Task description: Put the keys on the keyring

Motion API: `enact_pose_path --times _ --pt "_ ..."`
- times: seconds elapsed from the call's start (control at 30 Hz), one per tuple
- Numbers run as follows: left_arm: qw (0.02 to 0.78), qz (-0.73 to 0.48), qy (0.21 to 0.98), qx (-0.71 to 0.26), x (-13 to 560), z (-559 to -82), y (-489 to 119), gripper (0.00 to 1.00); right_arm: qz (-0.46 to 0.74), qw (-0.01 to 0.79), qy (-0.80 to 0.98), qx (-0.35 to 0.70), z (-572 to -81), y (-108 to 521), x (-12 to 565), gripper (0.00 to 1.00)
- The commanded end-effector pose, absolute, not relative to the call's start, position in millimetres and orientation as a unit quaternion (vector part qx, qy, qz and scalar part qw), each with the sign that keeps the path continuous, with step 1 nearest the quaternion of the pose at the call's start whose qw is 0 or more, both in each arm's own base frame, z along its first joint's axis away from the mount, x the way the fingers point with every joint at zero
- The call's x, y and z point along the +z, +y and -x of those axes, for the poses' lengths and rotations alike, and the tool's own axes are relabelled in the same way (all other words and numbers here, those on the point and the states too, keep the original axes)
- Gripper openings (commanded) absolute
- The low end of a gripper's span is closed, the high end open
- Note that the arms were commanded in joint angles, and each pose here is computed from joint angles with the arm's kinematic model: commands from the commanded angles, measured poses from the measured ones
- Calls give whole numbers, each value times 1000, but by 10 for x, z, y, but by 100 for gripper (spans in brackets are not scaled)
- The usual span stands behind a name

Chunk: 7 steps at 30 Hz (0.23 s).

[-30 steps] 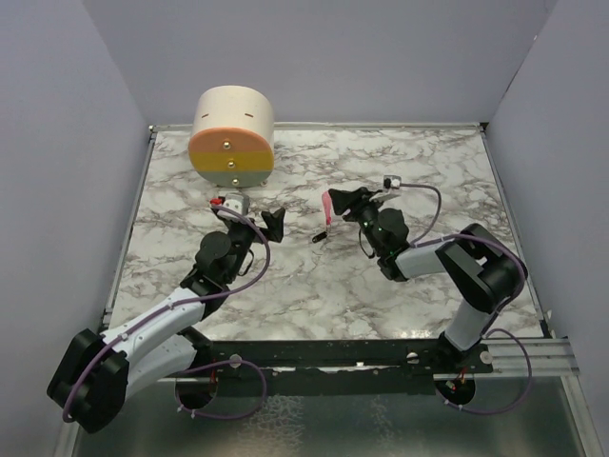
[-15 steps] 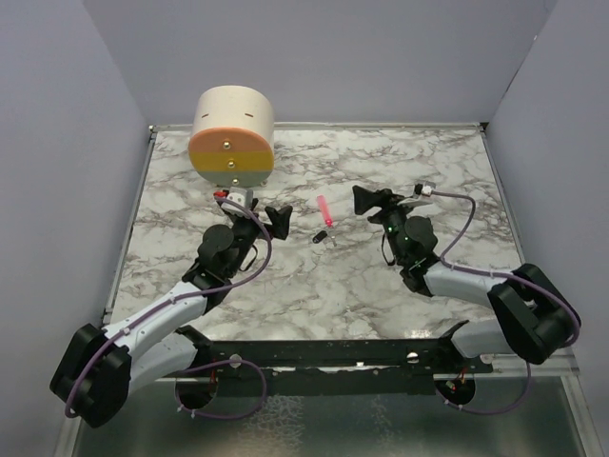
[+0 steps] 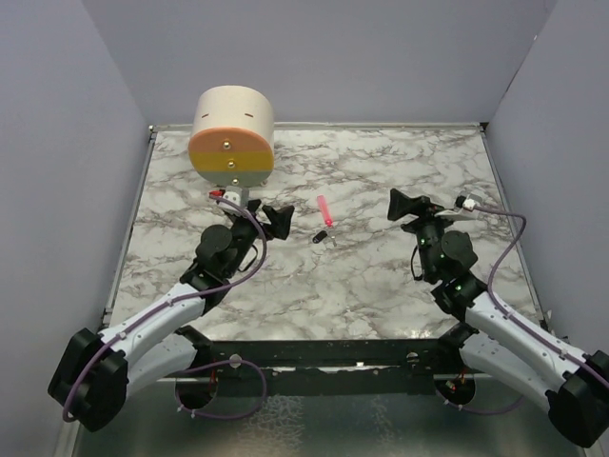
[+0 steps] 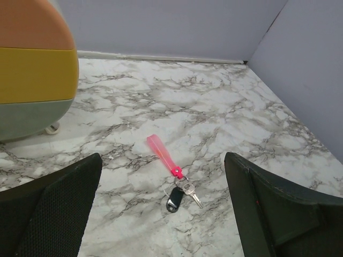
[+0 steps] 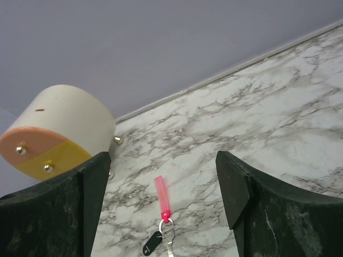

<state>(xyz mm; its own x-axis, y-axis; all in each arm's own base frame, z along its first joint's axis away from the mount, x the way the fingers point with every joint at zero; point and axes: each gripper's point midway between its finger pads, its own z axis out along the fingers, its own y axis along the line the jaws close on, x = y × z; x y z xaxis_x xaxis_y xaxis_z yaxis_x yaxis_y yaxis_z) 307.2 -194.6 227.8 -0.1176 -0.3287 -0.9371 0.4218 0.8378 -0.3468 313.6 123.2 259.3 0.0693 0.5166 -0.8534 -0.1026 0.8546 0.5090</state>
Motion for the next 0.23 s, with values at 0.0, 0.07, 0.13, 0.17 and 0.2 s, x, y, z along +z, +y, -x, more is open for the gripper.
enact_pose_path --times 0.0,0.07,0.13,0.17,0.2 --pt "681 -4 673 -288 2412 -3041 -1838 99 -180 704 668 159 -3076 1001 2473 80" --pt "688 4 666 -288 2438 -3016 -1789 99 -180 705 667 161 -3065 1000 2481 80" --pt "694 6 662 -283 2456 -3001 -1752 99 -179 705 667 164 -3068 1012 2489 80" --pt "696 5 661 -282 2464 -2995 -1742 99 -178 705 666 167 -3072 1024 2498 80" --pt "698 3 659 -279 2471 -2991 -1734 99 -176 704 667 169 -3078 1042 2501 80"
